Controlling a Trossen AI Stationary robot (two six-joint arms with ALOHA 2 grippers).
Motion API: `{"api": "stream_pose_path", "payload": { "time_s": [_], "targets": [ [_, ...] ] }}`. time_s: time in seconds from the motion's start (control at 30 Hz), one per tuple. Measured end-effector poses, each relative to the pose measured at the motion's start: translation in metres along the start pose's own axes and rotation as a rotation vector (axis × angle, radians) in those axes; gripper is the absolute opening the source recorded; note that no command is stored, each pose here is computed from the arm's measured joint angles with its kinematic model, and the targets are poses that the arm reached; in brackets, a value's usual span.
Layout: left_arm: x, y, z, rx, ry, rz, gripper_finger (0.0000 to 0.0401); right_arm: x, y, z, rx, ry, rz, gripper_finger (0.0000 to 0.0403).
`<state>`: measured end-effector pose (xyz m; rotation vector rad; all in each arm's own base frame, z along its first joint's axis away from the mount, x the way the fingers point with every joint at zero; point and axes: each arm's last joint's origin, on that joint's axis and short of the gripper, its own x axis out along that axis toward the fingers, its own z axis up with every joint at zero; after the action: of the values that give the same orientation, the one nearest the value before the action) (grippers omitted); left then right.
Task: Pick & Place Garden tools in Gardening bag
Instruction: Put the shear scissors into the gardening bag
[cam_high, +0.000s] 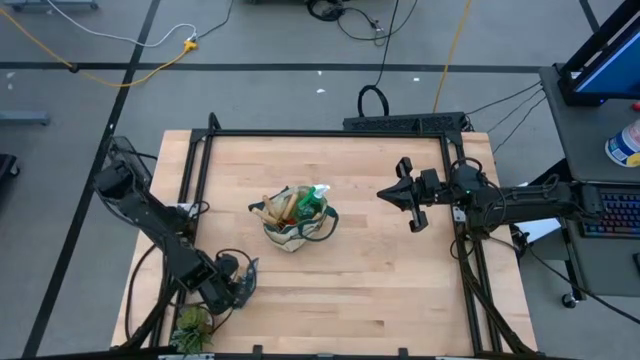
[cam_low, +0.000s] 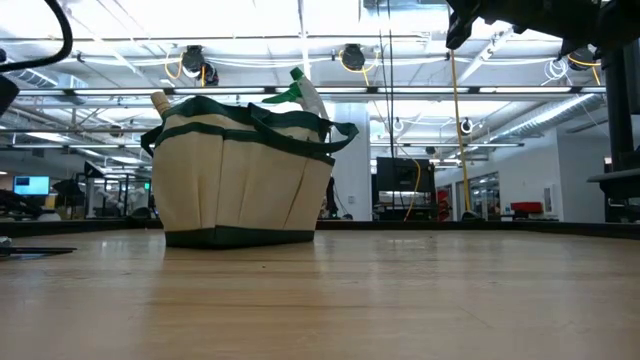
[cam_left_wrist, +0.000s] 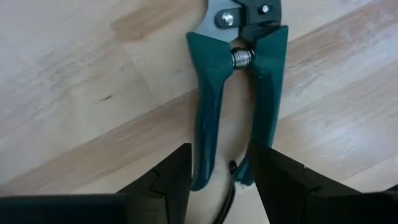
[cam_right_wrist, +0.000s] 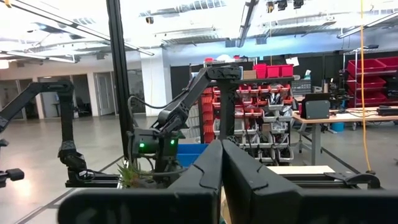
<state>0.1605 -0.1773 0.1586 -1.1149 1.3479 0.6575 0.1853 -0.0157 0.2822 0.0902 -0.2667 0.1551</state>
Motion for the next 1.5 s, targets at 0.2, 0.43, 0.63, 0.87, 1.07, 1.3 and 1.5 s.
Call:
{"api": "stream_pose_path", "payload": {
  "time_s": [0.2,0.43,0.63,0.87,1.07,1.3,1.5],
  "targets": [
    [0.01,-0.001,0.0,-0.005,-0.011,0.026,0.0166,0.0,0.0,0.0,0.024,0.0,-0.001,0.0],
    [0.023,0.0,-0.001,-0.003,0.01,0.101,0.0165,0.0,0.0,0.0,0.026,-0.001,-0.001,0.0],
    [0.029,0.002,-0.001,-0.011,0.042,0.15,0.014,0.0,0.0,0.0,0.026,-0.001,-0.001,0.0],
    [0.027,0.001,0.001,-0.031,0.064,0.144,0.0042,0.0,0.0,0.0,0.025,-0.003,-0.001,0.0],
    [0.016,-0.007,0.004,0.015,0.109,0.033,0.0042,0.0,0.0,0.001,0.024,-0.009,0.0,0.0],
    [-0.024,-0.021,0.006,0.027,0.185,-0.238,0.0042,0.0,0.0,0.002,0.0,-0.016,0.0,0.0],
    [-0.059,-0.038,0.011,0.017,0.259,-0.538,0.0042,0.0,0.001,0.004,-0.094,-0.045,0.006,0.0]
  ]
}}
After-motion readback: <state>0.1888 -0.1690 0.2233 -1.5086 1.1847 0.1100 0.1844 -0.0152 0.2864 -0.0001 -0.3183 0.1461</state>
